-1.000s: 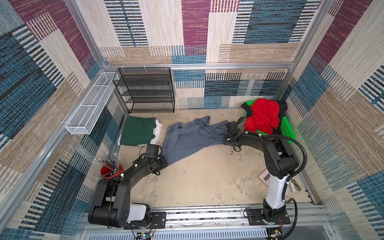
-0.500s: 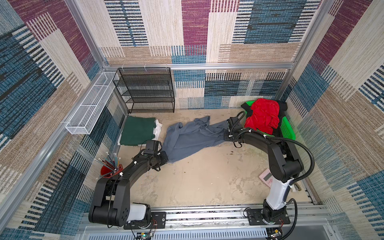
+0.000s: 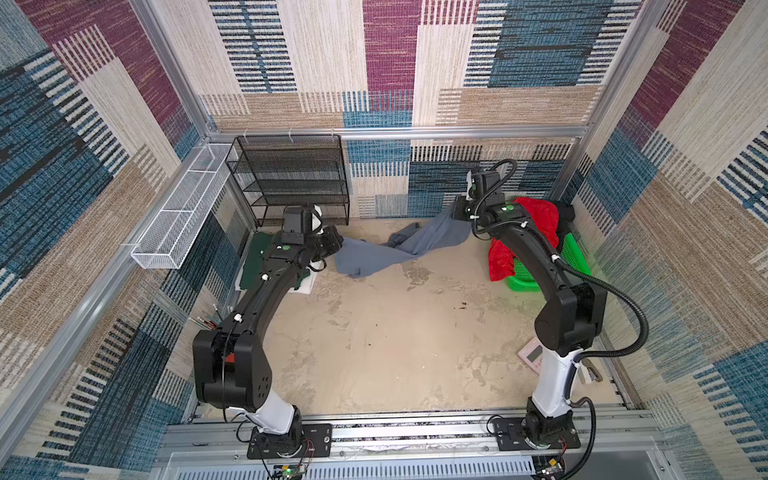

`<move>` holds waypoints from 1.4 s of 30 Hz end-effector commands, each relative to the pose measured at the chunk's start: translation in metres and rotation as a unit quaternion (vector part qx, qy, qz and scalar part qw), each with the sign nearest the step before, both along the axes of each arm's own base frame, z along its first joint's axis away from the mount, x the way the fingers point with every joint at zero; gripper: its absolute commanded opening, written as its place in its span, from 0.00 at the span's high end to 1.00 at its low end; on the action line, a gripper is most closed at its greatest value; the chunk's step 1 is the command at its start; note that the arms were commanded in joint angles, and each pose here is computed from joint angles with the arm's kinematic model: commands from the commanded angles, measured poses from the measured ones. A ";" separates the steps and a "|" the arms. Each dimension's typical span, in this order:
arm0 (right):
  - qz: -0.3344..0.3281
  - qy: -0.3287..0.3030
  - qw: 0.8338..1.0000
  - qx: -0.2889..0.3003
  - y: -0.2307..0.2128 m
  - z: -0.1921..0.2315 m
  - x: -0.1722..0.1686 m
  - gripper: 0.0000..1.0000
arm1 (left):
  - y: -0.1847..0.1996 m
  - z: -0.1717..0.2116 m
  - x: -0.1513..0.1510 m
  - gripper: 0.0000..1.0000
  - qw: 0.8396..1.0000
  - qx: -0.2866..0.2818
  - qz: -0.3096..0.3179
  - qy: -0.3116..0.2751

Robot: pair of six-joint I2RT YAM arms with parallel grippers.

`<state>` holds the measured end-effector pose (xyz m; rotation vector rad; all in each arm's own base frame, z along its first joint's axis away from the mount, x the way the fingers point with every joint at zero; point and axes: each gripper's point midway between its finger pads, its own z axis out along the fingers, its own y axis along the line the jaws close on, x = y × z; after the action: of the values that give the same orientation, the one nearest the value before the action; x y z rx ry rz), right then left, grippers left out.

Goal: Fold and stack the t-shirts
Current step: 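Lift the grey t-shirt up with both grippers, holding it spread, then swing the held t-shirt down and lay it flat toward the robot with both grippers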

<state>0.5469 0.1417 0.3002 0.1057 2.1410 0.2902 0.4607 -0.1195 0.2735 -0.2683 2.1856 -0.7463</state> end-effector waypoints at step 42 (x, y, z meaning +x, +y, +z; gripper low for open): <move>-0.109 -0.158 0.981 0.006 -0.065 0.174 -0.004 1.00 | 0.020 0.168 0.078 1.00 0.983 0.083 0.010 -0.162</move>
<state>0.5554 0.0859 0.4627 0.2599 1.8016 0.2227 0.5485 -0.0955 0.4271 -0.1445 1.9309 -0.5582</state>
